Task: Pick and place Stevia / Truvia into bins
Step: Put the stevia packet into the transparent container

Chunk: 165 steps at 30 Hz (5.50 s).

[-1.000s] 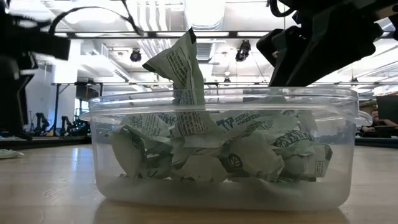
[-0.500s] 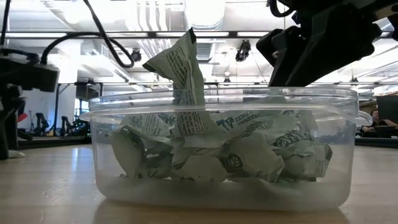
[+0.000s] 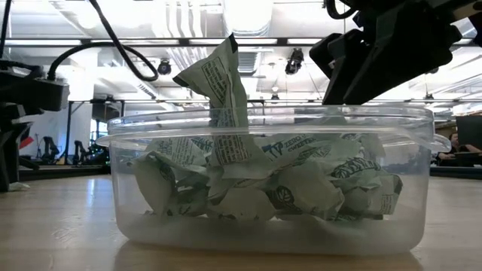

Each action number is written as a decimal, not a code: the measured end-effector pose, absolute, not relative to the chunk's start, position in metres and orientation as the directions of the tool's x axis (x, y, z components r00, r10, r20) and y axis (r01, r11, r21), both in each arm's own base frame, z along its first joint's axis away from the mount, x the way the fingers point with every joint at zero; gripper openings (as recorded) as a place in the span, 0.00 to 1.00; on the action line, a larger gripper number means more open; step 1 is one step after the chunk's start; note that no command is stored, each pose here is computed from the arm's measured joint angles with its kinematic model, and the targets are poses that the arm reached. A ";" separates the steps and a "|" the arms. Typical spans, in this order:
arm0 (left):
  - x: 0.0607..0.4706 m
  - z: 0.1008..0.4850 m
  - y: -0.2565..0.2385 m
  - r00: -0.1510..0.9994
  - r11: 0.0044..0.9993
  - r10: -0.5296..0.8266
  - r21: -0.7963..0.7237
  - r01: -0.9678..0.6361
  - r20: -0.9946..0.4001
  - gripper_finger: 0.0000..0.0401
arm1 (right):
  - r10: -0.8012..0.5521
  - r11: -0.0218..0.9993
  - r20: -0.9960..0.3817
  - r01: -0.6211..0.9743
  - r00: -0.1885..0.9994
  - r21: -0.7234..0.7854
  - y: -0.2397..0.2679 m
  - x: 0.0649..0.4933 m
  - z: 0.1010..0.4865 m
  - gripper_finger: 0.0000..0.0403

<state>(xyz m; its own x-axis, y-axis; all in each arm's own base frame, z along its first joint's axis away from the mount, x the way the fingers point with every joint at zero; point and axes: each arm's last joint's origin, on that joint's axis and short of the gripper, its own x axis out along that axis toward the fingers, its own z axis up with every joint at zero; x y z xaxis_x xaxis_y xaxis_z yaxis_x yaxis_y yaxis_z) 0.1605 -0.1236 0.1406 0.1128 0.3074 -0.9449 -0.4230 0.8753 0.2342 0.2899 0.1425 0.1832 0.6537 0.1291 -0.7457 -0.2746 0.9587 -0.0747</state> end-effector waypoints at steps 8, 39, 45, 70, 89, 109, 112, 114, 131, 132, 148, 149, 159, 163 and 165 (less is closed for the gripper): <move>0.156 0.138 -0.120 0.139 0.880 0.279 0.195 -0.434 -0.950 0.01 | 0.129 0.959 -0.746 -0.275 0.653 -0.074 0.142 0.290 0.183 0.29; 0.236 0.218 -0.178 0.944 0.972 -0.224 0.021 0.236 -0.243 0.00 | 0.129 0.958 -0.747 -0.275 0.652 -0.075 0.142 0.290 0.183 0.25; 0.265 0.198 -0.186 0.930 0.963 -0.250 0.034 0.268 -0.269 0.00 | 0.129 0.957 -0.748 -0.278 0.652 -0.078 0.142 0.290 0.183 0.25; 0.326 0.186 -0.196 0.826 0.943 -0.301 -0.018 0.333 -0.476 0.20 | 0.127 0.958 -0.750 -0.275 0.649 -0.075 0.142 0.289 0.182 0.25; 0.257 0.173 -0.154 0.611 0.997 0.060 0.012 -0.082 -0.790 0.33 | 0.134 0.953 -0.572 -0.263 0.809 -0.149 0.118 0.317 0.200 0.21; 0.208 0.168 -0.127 0.618 0.983 0.075 -0.046 -0.178 -0.782 0.33 | 0.293 0.916 -0.693 -0.401 0.658 0.007 0.074 0.401 0.175 0.24; 0.204 0.169 -0.124 0.632 0.982 0.081 -0.049 -0.184 -0.771 0.33 | 0.352 0.900 -0.692 -0.432 0.630 0.064 0.071 0.412 0.168 0.25; 0.201 0.167 -0.121 0.630 0.981 0.096 -0.034 -0.191 -0.771 0.33 | 0.382 0.889 -0.683 -0.448 0.622 0.089 0.070 0.421 0.163 0.25; 0.200 0.165 -0.121 0.624 0.981 0.104 -0.025 -0.194 -0.774 0.33 | 0.398 0.884 -0.730 -0.446 0.556 0.142 0.068 0.441 0.134 0.20; 0.200 0.165 -0.121 0.623 0.981 0.104 -0.024 -0.194 -0.775 0.33 | 0.398 0.884 -0.731 -0.446 0.554 0.143 0.068 0.441 0.133 0.20; 0.200 0.165 -0.121 0.624 0.981 0.104 -0.025 -0.194 -0.775 0.33 | 0.406 0.880 -0.743 -0.446 0.532 0.162 0.068 0.441 0.121 0.17; 0.200 0.165 -0.121 0.624 0.981 0.104 -0.025 -0.194 -0.775 0.33 | 0.406 0.880 -0.745 -0.445 0.529 0.164 0.068 0.441 0.120 0.17; 0.200 0.165 -0.121 0.624 0.981 0.103 -0.025 -0.194 -0.775 0.33 | 0.404 0.888 -0.755 -0.418 0.517 0.189 0.068 0.438 0.116 0.17; 0.200 0.165 -0.121 0.625 0.981 0.102 -0.027 -0.194 -0.773 0.33 | 0.384 0.898 -0.762 -0.403 0.521 0.177 0.067 0.437 0.116 0.14; 0.201 0.166 -0.122 0.629 0.980 0.100 -0.031 -0.194 -0.771 0.33 | 0.382 0.899 -0.764 -0.401 0.520 0.176 0.067 0.437 0.115 0.11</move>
